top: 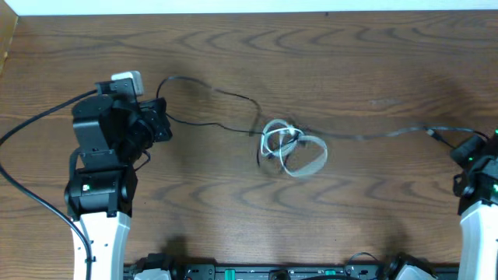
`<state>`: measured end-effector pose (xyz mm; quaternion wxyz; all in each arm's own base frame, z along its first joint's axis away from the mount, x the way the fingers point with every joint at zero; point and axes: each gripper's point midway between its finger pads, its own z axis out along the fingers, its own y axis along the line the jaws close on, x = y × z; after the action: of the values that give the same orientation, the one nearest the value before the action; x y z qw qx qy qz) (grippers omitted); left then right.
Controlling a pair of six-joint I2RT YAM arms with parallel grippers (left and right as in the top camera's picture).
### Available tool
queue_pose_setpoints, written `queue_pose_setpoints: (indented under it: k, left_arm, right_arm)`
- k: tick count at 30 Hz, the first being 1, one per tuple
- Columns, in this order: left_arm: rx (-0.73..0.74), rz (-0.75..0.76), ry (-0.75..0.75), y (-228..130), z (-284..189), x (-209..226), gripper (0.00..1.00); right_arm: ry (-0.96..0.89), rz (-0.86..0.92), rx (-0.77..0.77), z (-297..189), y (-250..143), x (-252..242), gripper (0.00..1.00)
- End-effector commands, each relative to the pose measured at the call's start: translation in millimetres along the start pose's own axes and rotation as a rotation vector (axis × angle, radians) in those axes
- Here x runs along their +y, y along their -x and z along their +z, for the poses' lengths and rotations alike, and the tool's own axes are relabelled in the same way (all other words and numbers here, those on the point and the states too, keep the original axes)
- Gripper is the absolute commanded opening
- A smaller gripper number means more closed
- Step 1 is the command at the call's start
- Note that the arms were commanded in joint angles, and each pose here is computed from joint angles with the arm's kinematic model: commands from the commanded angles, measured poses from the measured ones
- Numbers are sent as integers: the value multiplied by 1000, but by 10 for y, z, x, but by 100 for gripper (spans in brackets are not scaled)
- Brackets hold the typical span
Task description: Untangle cables
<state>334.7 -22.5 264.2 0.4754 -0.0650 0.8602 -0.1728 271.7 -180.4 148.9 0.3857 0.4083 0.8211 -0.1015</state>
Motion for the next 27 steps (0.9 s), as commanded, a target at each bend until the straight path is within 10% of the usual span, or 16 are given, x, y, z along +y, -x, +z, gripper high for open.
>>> queue_pose_setpoints:
  k: [1,16,20,27]
  left_arm:
    - [10,-60,-90,5,11,-146,7]
    - [372,33,-366,-911,617,-1006,9]
    - [445,56,-385,-1152,791,-1103,76]
    - [589,64,-385,-1584,895,-1185,84]
  right_arm:
    - [27,38,43,75,-55,-7,1]
    - [588,-159,160,-188,-375,1185,1]
    - [614,-207,167,-235,-449,1282,1]
    - [617,-219,192,-254,-526,1306,1]
